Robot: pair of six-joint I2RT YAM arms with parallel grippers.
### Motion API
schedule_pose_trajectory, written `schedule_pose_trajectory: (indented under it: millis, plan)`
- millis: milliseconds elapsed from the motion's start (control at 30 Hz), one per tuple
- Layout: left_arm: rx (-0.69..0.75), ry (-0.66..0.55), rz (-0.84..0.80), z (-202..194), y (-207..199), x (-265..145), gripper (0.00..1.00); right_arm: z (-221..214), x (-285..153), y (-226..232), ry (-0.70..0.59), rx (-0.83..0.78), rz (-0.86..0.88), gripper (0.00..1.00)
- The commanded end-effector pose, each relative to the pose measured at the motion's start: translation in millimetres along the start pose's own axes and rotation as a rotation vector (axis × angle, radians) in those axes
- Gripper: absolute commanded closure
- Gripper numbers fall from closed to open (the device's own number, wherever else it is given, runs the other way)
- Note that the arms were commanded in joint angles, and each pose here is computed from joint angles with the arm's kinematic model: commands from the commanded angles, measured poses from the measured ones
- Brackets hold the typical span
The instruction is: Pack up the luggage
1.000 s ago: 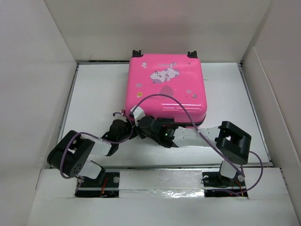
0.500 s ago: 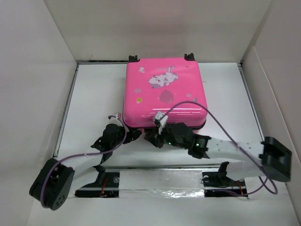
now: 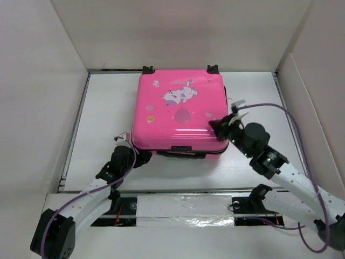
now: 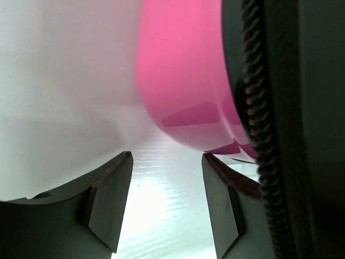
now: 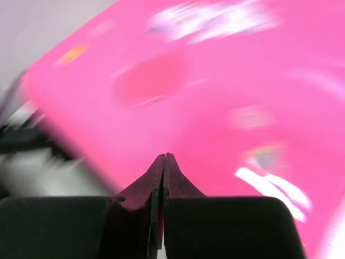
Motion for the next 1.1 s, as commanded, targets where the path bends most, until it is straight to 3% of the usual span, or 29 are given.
schedule_pose_trajectory:
  millis: [0,100,200,267,400,500,567,700,733,800,967,1067]
  plan:
    - [-0.045,-0.336,-0.078,84.0,-44.8,-3.3,0.54,22.4,-7.0,-99.3,-0.053,0.052,-0.381,1.0]
    - [-0.061,-0.302,0.035,75.9,-17.1,2.9,0.46,27.3,-1.2,-121.2,-0.108,0.081,-0.339,1.0]
    - [-0.08,-0.227,0.076,59.0,-1.5,0.8,0.24,17.1,-0.5,-141.9,-0.095,0.088,-0.347,1.0]
    - [-0.093,-0.176,0.085,50.9,0.3,-3.7,0.18,11.2,-1.1,-153.8,-0.08,0.087,-0.389,0.96]
    - [-0.126,-0.1,0.134,31.4,9.5,-12.6,0.18,-2.5,6.3,-168.5,-0.046,0.091,-0.409,0.84]
    - [-0.187,-0.156,0.126,40.7,10.5,-13.8,0.23,-24.1,17.5,-172.7,0.009,0.116,-0.374,0.71]
    - [-0.168,-0.203,0.053,60.3,-13.1,-15.0,0.29,-32.3,23.9,-170.7,0.024,0.121,-0.343,0.63]
    - [-0.111,-0.259,-0.034,96.0,-71.3,-2.5,0.3,-19.8,19.5,-168.8,-0.016,0.102,-0.311,0.58]
    - [-0.08,-0.206,-0.03,84.6,-83.3,11.3,0.3,-15.8,17.1,-170.0,-0.024,0.093,-0.312,0.58]
    - [-0.063,-0.21,-0.125,91.0,-129.8,18.4,0.3,-12.3,13.2,-166.2,-0.015,0.082,-0.3,0.56]
    - [0.056,-0.1,-0.184,36.1,-200.6,47.0,0.29,-11.7,3.5,-172.9,-0.019,0.077,-0.341,0.45]
    - [0.063,-0.024,-0.13,8.8,-174.8,54.1,0.28,-15.4,0.6,-174.7,-0.016,0.083,-0.35,0.4]
Point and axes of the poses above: each gripper's point midway between its finger pads, its own x axis out along the fingers, its own y axis along the line the jaws close on, z = x × y, the point moved 2 cm from there along -x, back along the fingers, and after that the axes turned 9 degrees about -x, right-handed, at the moved point
